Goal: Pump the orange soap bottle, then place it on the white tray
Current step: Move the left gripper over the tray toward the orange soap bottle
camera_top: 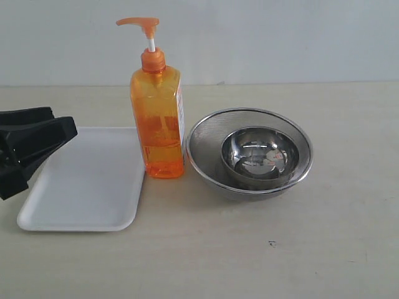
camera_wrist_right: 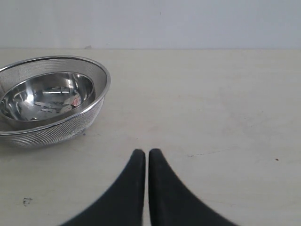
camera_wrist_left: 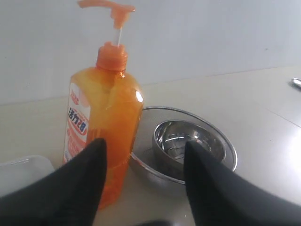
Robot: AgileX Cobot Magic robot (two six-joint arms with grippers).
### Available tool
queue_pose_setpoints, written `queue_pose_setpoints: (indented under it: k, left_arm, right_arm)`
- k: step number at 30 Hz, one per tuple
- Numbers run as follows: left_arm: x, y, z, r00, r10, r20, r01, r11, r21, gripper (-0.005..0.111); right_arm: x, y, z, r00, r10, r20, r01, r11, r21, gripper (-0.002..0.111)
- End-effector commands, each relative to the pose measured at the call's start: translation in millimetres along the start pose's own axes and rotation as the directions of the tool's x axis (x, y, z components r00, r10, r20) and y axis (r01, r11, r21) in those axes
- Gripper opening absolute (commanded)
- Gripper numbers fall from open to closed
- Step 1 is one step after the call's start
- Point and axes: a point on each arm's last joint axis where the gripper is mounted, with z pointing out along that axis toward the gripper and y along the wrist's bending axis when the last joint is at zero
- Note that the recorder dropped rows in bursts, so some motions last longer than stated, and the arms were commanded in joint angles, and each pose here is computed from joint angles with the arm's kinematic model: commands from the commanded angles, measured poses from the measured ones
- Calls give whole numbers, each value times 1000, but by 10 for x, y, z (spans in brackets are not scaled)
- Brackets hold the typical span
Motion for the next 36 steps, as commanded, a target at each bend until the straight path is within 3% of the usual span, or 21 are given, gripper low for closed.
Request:
queue_pose_setpoints:
  k: [1, 8, 17, 22, 30, 36]
  left_arm:
    - [-18, -21, 11, 1000, -7, 11, 6, 1000, 23, 48]
    - [104, -54, 3, 986, 116, -116, -108, 991, 73, 48]
    - [67, -33, 6, 996, 49, -74, -46, 998, 39, 48]
    - [68, 42, -10, 1000, 11, -28, -12, 998, -57, 48]
    - [286, 177, -34, 962, 20, -272, -85, 970, -229, 48]
    - [324, 75, 8, 954, 19, -299, -75, 981, -177, 48]
  right_arm:
    - [-11, -1, -4, 1000, -2, 15, 2, 1000, 2, 0]
    - [-11, -1, -4, 1000, -2, 15, 2, 1000, 2, 0]
    - [-9, -1, -4, 1000, -2, 12, 2, 1000, 2, 0]
    - [-9, -1, -4, 1000, -2, 12, 2, 1000, 2, 0]
    - [-9, -1, -4, 1000, -2, 12, 2, 1000, 2, 0]
    - [-9, -1, -4, 1000, -2, 12, 2, 1000, 2, 0]
